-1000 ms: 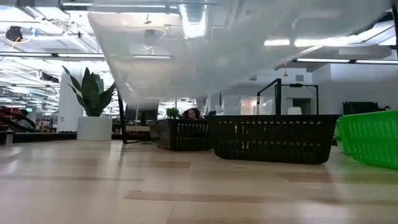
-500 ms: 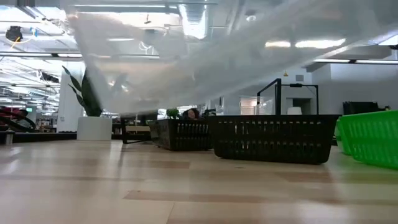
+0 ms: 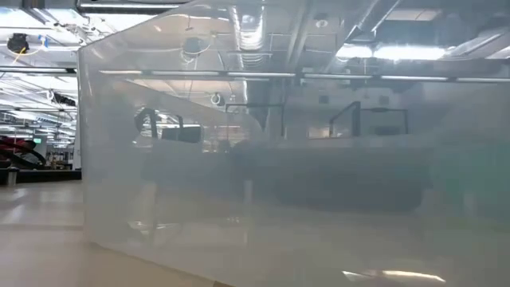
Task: Stack baskets on shelf by color
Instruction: Stack the right transparent bin on top of the transparent bin on the shelf
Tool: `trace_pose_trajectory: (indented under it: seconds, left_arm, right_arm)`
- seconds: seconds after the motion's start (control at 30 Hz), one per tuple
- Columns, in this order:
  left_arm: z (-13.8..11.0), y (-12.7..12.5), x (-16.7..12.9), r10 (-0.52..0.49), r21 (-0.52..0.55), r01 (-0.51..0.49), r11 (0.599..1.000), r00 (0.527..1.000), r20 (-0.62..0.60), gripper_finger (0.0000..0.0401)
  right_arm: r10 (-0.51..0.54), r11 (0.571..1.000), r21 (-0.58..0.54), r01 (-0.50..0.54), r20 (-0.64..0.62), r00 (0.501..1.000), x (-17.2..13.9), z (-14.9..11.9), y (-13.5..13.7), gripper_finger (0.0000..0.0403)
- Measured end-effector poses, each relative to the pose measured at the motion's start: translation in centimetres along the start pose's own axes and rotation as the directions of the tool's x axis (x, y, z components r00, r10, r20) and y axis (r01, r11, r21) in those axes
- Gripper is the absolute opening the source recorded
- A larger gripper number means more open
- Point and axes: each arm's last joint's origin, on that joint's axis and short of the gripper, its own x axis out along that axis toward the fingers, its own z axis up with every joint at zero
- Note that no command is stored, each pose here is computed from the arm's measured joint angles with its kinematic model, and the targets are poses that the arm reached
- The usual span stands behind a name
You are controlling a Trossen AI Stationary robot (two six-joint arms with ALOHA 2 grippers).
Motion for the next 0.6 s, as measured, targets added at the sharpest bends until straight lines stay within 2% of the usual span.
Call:
trace_pose_trajectory:
  seconds: [0.1,0.17,0.23,0.27,0.3,0.33,0.43,0.47,0.53,0.57,0.6]
  left_arm:
    - [0.0,0.0,0.0,0.0,0.0,0.0,1.0,1.0,0.0,0.0283]
    - [0.0,0.0,0.0,0.0,0.0,0.0,1.0,1.0,0.0,0.0283]
    - [0.0,0.0,0.0,0.0,-0.002,0.0,1.0,1.0,0.0,0.0283]
    - [0.0,0.0,0.0,0.0,-0.007,0.0,1.0,1.0,0.0,0.0283]
    - [0.0,0.0,0.0,0.0,-0.01,0.0,1.0,1.0,0.0,0.0283]
    - [0.0,0.0,0.0,0.0,-0.014,0.0,1.0,1.0,0.0,0.0283]
    - [0.0,0.0,0.0,0.0,-0.017,0.0,1.0,1.0,0.0,0.0283]
    - [0.0,0.0,0.0,0.0,-0.02,0.0,1.0,1.0,0.0,0.0283]
    - [0.0,0.0,0.0,0.0,-0.029,0.0,1.0,1.0,0.0,0.0283]
    - [0.0,0.0,0.0,-0.001,-0.033,0.001,0.999,1.0,0.0,0.0283]
    - [0.0,0.0,0.0,-0.001,-0.034,0.001,0.999,1.0,0.0,0.0283]
  right_arm:
    - [0.0,0.986,0.167,0.0,-0.002,1.0,-0.2,-0.3,-0.4,0.0149]
    - [-0.005,0.944,0.33,0.001,0.012,1.0,-0.7,-0.5,-0.7,0.0172]
    - [-0.006,0.859,0.512,-0.013,0.035,0.999,-1.5,-0.9,-0.9,0.0193]
    - [0.007,0.792,0.609,-0.038,0.053,0.999,-2.0,-1.1,-1.0,0.0202]
    - [0.024,0.711,0.7,-0.068,0.073,0.997,-2.4,-1.3,-1.1,0.021]
    - [0.038,0.611,0.786,-0.097,0.093,0.995,-2.8,-1.5,-1.3,0.0216]
    - [0.044,0.263,0.954,-0.144,0.138,0.99,-3.9,-2.0,-1.5,0.0227]
    - [0.036,0.138,0.979,-0.152,0.148,0.988,-4.3,-2.0,-1.4,0.0228]
    - [0.012,-0.081,0.983,-0.163,0.165,0.986,-4.7,-1.8,-0.9,0.0228]
    - [-0.01,-0.174,0.97,-0.168,0.169,0.986,-4.7,-1.5,-0.5,0.0227]
    - [-0.04,-0.246,0.954,-0.172,0.167,0.985,-4.6,-1.1,0.0,0.0225]
